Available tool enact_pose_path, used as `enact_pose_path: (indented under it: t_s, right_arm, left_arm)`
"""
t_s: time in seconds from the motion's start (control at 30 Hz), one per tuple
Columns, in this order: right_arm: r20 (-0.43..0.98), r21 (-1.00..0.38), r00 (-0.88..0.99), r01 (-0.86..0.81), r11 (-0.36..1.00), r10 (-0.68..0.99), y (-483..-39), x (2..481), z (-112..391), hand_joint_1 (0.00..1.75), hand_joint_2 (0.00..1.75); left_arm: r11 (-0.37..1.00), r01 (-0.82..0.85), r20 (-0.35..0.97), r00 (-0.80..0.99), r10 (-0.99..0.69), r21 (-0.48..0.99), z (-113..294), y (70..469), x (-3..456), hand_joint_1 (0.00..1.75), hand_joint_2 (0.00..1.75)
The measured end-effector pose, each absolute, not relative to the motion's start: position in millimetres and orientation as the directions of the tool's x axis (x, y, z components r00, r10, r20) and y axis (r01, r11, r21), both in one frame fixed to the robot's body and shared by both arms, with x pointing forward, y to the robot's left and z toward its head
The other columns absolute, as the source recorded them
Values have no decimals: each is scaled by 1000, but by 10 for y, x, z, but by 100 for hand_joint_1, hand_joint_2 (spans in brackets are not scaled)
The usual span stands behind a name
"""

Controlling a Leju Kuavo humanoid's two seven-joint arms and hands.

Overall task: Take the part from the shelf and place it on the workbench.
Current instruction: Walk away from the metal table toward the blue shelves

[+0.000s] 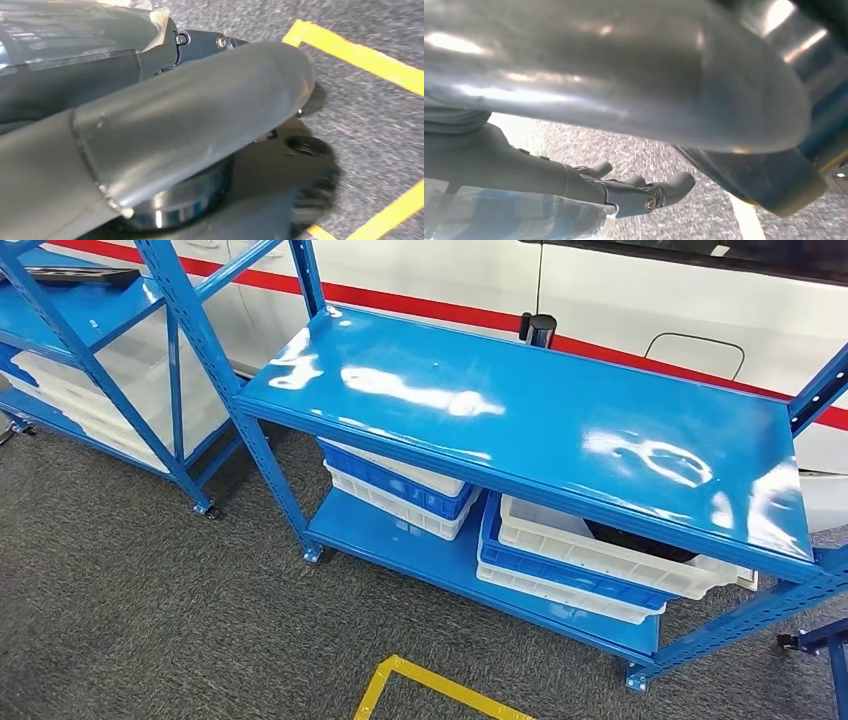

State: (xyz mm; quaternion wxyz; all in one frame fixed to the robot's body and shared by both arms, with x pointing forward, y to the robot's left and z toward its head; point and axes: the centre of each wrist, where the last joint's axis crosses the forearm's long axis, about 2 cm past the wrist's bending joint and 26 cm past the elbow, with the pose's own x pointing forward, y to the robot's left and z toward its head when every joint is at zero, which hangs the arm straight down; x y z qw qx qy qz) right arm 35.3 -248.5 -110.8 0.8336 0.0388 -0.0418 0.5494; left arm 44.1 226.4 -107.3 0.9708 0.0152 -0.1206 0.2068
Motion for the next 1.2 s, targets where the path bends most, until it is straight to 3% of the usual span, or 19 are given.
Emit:
enact_pose_path:
  t_s: [1.2]
  right_arm:
    - [101, 14, 402, -915, 403, 910, -2511, 380, -1107, 0, 0]
  left_arm:
    - [914, -405, 243, 886, 396, -14, -1072, 2261, 450, 0, 0]
